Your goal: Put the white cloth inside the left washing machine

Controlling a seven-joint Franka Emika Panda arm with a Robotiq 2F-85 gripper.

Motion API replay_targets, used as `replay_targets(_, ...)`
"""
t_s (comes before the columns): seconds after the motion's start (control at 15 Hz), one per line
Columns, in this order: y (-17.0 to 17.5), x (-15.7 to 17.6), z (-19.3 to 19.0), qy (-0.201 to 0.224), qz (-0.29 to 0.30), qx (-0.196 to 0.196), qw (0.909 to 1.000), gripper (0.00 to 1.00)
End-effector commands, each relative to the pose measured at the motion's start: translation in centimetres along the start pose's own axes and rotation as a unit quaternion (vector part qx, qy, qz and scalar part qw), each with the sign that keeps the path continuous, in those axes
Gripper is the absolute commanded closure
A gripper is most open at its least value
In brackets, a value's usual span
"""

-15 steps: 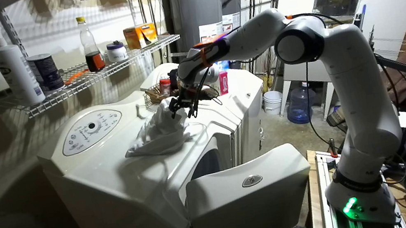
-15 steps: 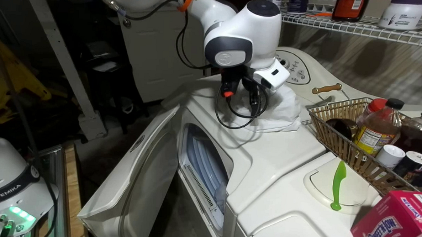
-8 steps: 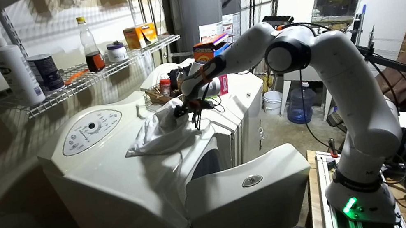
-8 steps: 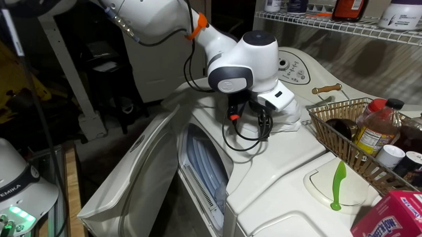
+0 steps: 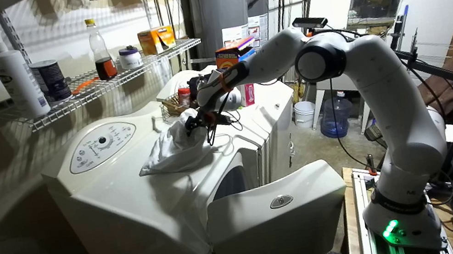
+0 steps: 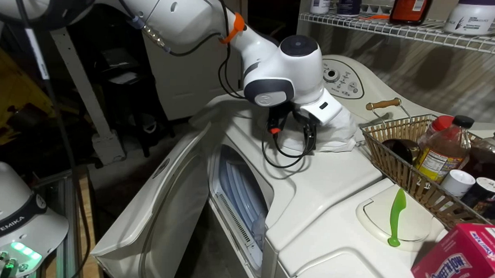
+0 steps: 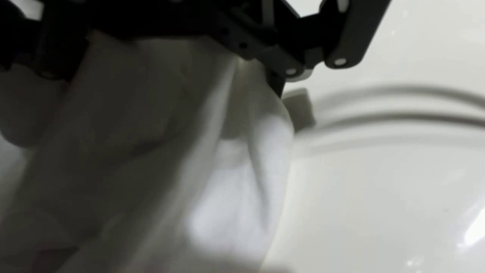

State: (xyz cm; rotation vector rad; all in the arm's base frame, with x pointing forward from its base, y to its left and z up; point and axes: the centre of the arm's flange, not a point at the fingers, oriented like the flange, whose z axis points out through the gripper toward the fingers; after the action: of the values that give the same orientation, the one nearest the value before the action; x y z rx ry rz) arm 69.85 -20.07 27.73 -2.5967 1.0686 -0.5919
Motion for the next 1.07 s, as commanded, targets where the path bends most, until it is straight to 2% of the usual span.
replay_targets(0.0,-2.7,0.6,0.4,0.001,0.010,0.052,0.9986,0.00)
replay_targets(0.27,-5.1,0.6,0.7,0.003,0.012,0.076,0.9971,0.00)
replay_targets(0.8,-10.3,0.0,0.1,0.025,0.027,0.082,0.9960,0.00)
replay_targets(1.0,-12.3,0.0,0.2,0.033,0.056,0.052,0.9965,0.00)
